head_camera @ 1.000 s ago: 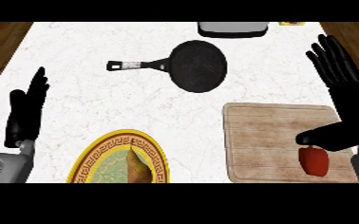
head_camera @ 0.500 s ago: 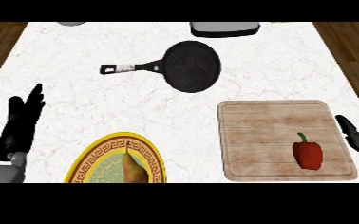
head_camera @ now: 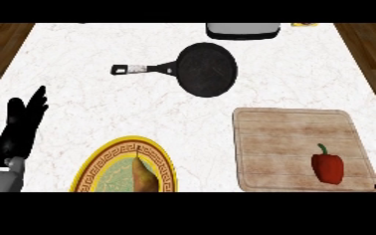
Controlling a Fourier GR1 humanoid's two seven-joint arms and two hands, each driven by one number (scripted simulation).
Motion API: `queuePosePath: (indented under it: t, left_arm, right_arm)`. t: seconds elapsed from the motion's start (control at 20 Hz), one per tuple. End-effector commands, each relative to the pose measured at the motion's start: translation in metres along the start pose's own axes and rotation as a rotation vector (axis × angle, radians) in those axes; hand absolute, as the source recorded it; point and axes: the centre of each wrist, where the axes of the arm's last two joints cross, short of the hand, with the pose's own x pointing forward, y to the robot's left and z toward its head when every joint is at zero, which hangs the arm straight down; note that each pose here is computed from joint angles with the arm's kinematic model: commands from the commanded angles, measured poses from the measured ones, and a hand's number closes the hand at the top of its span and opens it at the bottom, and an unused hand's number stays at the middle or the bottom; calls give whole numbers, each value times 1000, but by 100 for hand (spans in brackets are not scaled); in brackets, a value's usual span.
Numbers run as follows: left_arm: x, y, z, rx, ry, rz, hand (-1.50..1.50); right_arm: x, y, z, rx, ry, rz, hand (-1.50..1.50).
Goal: Pick the bell pepper from the cutting board and place it in the pan
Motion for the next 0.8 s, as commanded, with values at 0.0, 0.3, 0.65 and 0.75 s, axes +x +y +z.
queuePosePath:
  t: [0.0, 0.3, 0.65, 0.75]
  left_arm:
    - [1, -10, 1, -1, -5, 4, 0]
    - [1, -16, -1, -22, -11, -10, 0]
    - [23, -21, -13, -39, -31, 5, 0]
    - [21, -16, -8, -47, -22, -5, 0]
  right_arm:
    - [31, -26, -17, 119, 92, 281, -150]
    - [67, -6, -23, 329, 258, 556, -150]
    - [92, 35, -41, 461, 389, 750, -150]
    - [80, 40, -36, 523, 425, 803, -150]
